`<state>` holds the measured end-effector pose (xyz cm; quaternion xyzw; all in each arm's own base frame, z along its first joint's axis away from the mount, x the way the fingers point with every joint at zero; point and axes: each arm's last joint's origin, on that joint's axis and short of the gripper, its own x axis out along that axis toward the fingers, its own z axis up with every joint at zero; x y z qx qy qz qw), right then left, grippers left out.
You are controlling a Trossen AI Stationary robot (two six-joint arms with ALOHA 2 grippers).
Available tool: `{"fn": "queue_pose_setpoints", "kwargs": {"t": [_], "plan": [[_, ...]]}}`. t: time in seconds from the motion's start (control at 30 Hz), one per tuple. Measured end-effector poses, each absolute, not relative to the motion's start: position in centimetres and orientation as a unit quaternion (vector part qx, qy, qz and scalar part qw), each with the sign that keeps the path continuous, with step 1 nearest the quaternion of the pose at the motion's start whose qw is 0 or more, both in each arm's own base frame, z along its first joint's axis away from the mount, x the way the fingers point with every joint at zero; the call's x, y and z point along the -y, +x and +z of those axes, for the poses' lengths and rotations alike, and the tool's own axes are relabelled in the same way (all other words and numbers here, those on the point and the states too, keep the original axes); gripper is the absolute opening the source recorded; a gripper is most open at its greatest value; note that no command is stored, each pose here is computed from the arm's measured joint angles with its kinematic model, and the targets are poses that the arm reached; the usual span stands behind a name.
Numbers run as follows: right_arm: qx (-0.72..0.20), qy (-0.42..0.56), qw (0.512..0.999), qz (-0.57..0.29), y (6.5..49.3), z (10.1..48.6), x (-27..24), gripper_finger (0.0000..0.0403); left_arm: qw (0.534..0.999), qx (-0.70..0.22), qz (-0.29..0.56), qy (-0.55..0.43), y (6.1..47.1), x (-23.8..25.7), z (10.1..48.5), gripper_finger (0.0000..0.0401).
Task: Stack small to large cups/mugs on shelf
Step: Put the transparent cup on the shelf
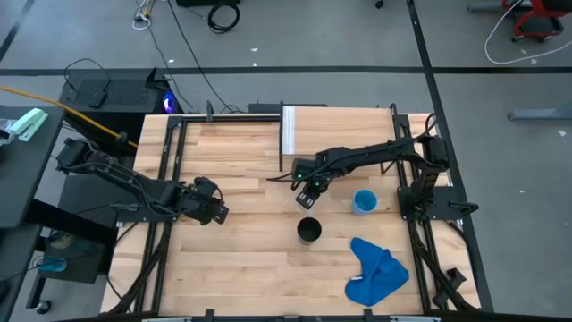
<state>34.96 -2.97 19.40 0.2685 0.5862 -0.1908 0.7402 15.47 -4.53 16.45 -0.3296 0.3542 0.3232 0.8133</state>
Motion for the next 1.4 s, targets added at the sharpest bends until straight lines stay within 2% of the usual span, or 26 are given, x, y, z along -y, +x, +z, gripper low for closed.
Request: {"fn": "queue_pose_setpoints", "kwargs": {"t": [0.37,0.8,0.93,1.13,1.4], "plan": [[-0.583,0.270,0.742,-0.193,34.8,19.8,3.3,0.0089,0.814,-0.354,0.323,-0.330,15.5,4.5,16.5,0.0062],[-0.583,0.267,0.744,-0.190,34.7,20.1,3.3,0.0087,0.814,-0.353,0.322,-0.330,15.5,4.5,16.5,0.0054],[-0.584,0.264,0.745,-0.187,34.7,20.1,3.3,0.0068,0.814,-0.353,0.322,-0.330,15.5,4.5,16.5,0.0060],[-0.586,0.258,0.746,-0.182,34.7,20.1,3.2,0.0010,0.814,-0.353,0.322,-0.330,15.5,4.5,16.5,0.0063],[-0.604,0.267,0.732,-0.169,33.7,21.5,2.9,0.0005,0.814,-0.354,0.322,-0.330,15.5,4.5,16.5,0.0055]]}}
